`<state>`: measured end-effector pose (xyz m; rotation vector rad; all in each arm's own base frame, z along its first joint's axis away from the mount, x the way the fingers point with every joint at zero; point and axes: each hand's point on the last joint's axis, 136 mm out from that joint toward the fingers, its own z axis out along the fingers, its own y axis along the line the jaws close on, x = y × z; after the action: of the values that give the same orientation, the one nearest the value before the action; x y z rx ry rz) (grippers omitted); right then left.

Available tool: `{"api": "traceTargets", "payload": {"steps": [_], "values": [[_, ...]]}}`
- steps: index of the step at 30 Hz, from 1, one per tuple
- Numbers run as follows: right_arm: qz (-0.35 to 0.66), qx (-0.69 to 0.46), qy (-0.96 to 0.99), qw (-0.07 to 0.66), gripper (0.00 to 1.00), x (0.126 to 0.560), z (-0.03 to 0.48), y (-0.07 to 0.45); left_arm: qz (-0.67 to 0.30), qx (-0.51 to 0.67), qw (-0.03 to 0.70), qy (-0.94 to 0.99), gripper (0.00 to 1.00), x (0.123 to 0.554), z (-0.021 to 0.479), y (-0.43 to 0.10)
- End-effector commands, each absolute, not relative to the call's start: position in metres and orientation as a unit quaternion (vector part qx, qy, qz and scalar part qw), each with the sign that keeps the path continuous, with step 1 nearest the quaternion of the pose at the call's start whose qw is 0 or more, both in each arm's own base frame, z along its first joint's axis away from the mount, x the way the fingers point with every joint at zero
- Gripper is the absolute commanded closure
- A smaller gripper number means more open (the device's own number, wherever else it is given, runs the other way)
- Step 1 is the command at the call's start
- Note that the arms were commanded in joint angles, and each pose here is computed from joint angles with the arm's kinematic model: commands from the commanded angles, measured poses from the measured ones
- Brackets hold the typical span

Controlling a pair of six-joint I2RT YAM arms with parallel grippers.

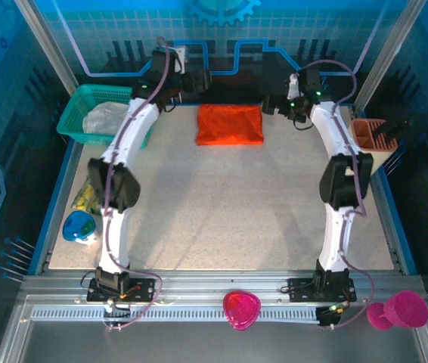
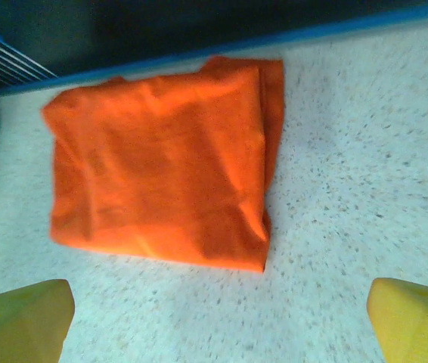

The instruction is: Fold and stack the t-shirts

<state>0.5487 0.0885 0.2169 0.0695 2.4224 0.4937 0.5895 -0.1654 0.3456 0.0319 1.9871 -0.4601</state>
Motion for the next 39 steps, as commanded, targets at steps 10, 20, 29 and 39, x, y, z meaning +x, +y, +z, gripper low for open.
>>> {"api": "traceTargets", "payload": {"steps": [10,20,29,39], "values": [[0.097,0.027,0.869,0.485,0.0,0.414,0.251,0.035,-0.114,-0.007,0.658,0.744,0.01,0.417,0.4,-0.097],[0.046,0.008,0.854,0.518,0.0,0.371,0.191,0.016,0.028,-0.034,0.683,0.729,0.01,0.322,0.262,-0.026],[0.036,-0.018,0.814,0.579,0.0,0.372,0.149,0.017,0.048,-0.029,0.66,0.749,0.01,0.33,0.16,-0.007],[0.015,-0.061,0.762,0.644,0.0,0.368,0.135,0.026,0.027,-0.07,0.636,0.768,0.01,0.383,0.107,0.012]]}}
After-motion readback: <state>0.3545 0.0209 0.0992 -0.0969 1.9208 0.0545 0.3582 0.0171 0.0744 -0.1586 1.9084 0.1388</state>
